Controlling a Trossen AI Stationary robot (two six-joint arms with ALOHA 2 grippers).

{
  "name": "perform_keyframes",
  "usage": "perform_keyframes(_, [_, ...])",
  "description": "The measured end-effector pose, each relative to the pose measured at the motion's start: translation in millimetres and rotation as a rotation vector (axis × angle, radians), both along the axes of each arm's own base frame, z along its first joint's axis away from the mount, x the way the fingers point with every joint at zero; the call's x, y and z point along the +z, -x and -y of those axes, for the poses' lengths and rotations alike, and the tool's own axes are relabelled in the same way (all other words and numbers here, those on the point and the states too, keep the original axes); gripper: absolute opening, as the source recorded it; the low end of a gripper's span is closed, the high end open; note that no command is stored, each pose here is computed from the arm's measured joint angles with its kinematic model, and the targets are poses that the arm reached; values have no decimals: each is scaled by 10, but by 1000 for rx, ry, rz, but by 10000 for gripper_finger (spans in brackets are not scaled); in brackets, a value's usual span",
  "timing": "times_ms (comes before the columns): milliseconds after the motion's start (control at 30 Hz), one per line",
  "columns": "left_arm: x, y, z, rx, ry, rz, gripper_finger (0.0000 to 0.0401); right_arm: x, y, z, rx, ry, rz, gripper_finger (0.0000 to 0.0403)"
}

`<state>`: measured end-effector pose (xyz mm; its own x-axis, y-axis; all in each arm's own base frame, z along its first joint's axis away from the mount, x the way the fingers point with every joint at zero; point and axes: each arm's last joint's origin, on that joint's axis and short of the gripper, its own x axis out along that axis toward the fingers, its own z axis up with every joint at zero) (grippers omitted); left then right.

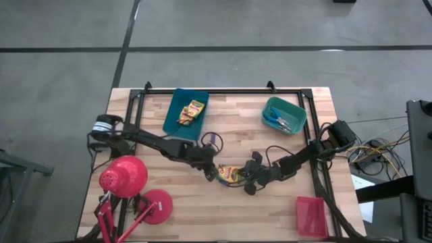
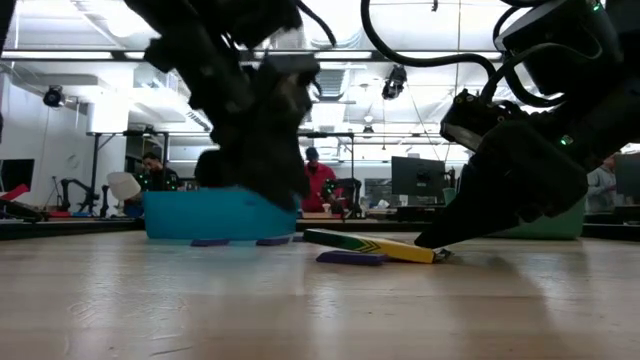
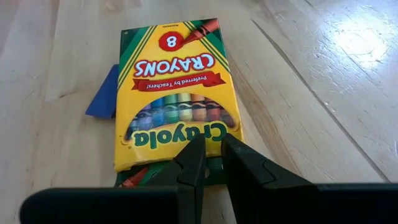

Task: Pick & Place School Supplies
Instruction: Put the yellow crayon box into the blue bin

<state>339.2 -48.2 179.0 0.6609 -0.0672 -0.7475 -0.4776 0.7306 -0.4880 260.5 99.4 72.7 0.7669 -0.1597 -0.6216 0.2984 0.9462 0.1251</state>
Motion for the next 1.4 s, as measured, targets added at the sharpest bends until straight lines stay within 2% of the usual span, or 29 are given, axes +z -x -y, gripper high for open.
perform_keyframes(200, [118,238,-38,-5,20,253,138,-1,2,1,0,0,0,52])
perform_keyframes(333, [-29,431,-53,37,119,394,138,-1,2,1,0,0,2,52])
perform_keyframes(433, [-205,551,-57,76,198,428,138,2,-2,-1,2,3,2,52])
perform_keyframes(567, [-390,632,-69,149,274,393,138,10,-17,10,0,8,5,52])
perform_keyframes(667, [-407,616,-65,156,279,394,138,11,-27,30,-6,6,5,52])
perform_keyframes(867, [-398,438,-31,141,292,383,138,10,-30,37,-9,6,5,52])
perform_keyframes(1067, [-512,263,8,140,307,258,138,8,-28,38,-10,6,2,52])
perform_keyframes(1400, [-609,169,25,137,303,212,138,10,-29,37,-11,4,3,52])
